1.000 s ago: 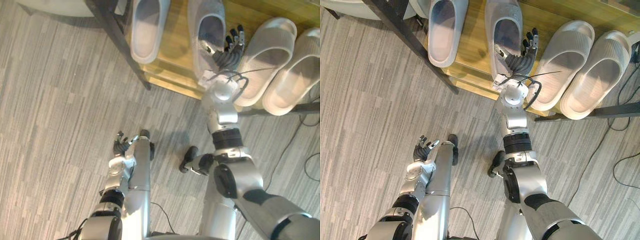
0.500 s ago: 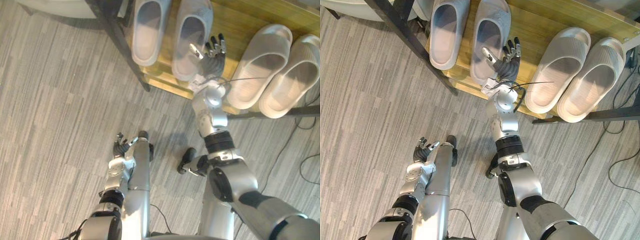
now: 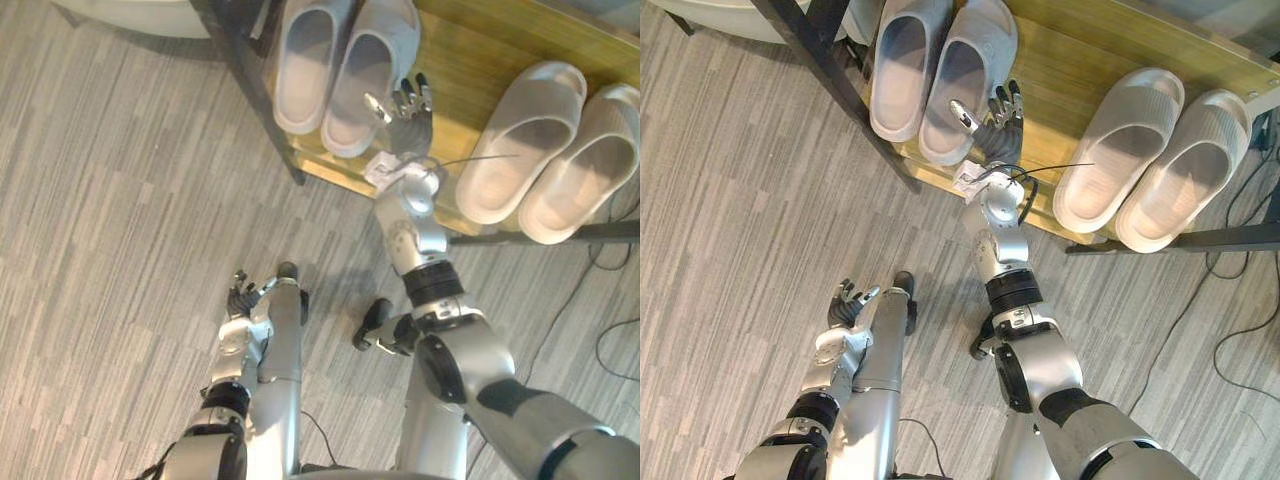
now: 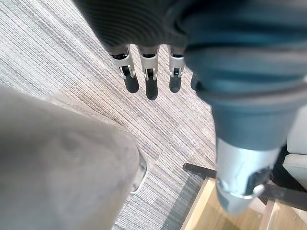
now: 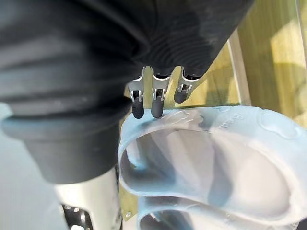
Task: Organize the slippers on the shoe rack
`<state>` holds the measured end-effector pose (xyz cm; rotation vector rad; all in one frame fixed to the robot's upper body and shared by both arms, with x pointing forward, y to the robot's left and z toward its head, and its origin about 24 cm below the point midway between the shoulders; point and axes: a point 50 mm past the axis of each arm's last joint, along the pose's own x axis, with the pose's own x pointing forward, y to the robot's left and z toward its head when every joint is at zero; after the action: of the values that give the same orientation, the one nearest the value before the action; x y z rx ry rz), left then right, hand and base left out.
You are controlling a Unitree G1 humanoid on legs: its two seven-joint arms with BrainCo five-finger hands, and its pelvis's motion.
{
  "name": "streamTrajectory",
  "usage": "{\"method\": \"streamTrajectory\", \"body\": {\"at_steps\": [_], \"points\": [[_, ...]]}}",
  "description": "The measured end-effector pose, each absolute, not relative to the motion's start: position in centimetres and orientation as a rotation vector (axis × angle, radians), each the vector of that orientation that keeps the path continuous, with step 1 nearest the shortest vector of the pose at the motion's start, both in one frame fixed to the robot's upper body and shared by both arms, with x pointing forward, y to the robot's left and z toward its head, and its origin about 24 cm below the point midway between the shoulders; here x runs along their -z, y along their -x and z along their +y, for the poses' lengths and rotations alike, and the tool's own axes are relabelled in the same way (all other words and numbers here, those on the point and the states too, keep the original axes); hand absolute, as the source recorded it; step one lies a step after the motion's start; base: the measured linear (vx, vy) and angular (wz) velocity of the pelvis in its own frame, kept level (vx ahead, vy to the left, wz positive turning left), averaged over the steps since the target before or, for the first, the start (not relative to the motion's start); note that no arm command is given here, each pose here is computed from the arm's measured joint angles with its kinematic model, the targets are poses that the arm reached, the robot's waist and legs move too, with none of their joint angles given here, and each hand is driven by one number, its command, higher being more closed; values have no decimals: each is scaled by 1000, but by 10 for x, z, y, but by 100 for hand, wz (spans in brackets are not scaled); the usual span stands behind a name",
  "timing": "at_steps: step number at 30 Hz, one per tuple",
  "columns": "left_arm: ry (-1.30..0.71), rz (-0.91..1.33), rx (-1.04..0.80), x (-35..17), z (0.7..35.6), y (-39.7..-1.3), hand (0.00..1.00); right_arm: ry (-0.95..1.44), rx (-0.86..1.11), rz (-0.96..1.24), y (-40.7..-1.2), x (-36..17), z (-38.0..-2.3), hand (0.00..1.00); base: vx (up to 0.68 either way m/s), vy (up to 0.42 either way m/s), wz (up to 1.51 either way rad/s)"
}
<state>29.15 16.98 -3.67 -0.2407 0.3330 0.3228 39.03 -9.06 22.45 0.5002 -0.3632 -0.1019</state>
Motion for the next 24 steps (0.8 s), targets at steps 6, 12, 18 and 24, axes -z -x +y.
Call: {"method": "streamTrajectory", "body": {"at_steps": [6, 12, 18, 24], "points": [[237, 361, -333, 44, 172, -286, 0, -451, 169, -364, -396, -221, -117, 0, 9, 37, 0], [227, 397, -358, 54, 181, -273, 0, -373, 207, -330, -392, -196, -133, 0, 16, 40, -7], [200, 454, -366, 70, 190, -252, 0, -207, 127, -419, -359, -178, -122, 0, 59, 56, -2], [109, 545, -265, 91, 179, -225, 0, -40, 53, -305, -315, -111, -118, 0, 98, 85, -7]]}}
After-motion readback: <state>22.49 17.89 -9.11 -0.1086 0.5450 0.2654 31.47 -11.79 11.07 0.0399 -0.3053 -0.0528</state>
